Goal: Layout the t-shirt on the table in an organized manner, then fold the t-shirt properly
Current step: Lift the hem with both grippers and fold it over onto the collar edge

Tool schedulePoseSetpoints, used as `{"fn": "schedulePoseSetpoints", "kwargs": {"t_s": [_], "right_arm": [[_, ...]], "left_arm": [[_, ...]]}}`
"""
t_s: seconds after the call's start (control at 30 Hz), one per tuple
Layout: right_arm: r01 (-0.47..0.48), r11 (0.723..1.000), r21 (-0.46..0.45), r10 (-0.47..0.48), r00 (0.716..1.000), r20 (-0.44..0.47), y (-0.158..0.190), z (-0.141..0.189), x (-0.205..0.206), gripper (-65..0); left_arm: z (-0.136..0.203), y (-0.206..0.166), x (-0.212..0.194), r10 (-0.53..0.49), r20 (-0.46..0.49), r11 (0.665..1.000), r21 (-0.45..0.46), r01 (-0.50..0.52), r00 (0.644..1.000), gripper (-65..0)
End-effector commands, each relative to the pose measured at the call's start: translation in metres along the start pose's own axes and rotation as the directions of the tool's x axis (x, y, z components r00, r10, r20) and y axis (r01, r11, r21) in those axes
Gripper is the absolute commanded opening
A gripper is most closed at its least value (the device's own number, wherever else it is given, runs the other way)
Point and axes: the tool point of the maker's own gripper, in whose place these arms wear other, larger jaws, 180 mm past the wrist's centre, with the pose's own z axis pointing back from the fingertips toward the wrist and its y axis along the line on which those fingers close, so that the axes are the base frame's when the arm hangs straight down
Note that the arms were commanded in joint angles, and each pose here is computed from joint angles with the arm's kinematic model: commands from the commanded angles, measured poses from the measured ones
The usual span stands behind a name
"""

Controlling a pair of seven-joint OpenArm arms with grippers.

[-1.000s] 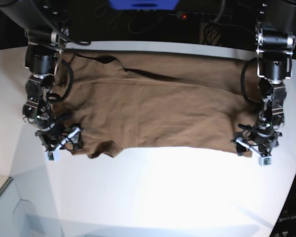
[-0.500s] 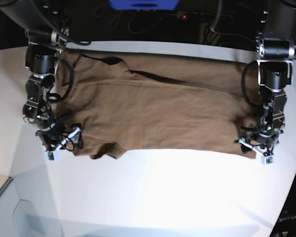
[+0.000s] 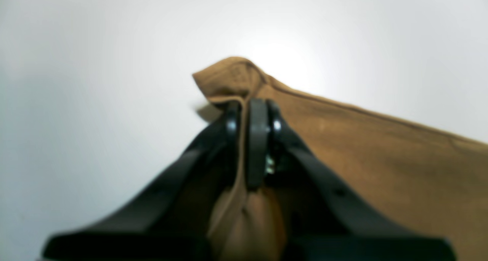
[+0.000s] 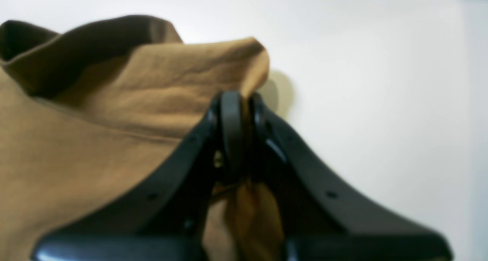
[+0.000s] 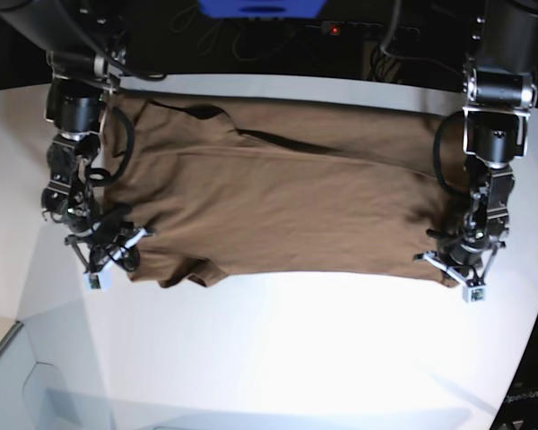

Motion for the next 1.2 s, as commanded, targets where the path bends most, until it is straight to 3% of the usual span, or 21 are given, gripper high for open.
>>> {"fn": "schedulePoseSetpoints", "kwargs": {"t_s": [0.0, 0.3, 0.6, 0.8, 1.17], "right_arm": [[-0.021, 1.0, -0.011, 0.022, 0.998, 0.057, -0.006, 0.006, 0.019, -65.0], [-0.132, 0.989, -0.061, 0.142, 0.969, 0.204, 0.009, 0.053, 0.05, -65.0], [-0.192, 0.977, -0.088, 0.207, 0.953, 0.222, 0.017, 0.087, 0.039, -65.0], [-0.154, 0.98, -0.126, 0.182, 0.949, 0.257, 0.02, 0.113, 0.034, -65.0], [-0.146, 0.982, -0.117, 0.169, 0.961, 0.218, 0.038, 0.136, 0.0, -65.0]], "left_arm": [[0.003, 0.002, 0.02, -0.013, 0.035, 1.0, 0.0, 0.014, 0.999, -64.8], [0.025, -0.019, 0.028, -0.057, 0.124, 0.997, -0.05, 0.063, 0.991, -64.8], [0.057, 0.008, 0.035, 0.023, 0.221, 1.0, -0.014, -0.02, 0.975, -64.8], [0.076, 0.015, 0.033, 0.023, 0.256, 1.0, -0.003, -0.023, 0.966, -64.8], [0.118, 0.03, -0.008, -0.004, 0.243, 1.0, 0.029, -0.003, 0.97, -64.8]]}}
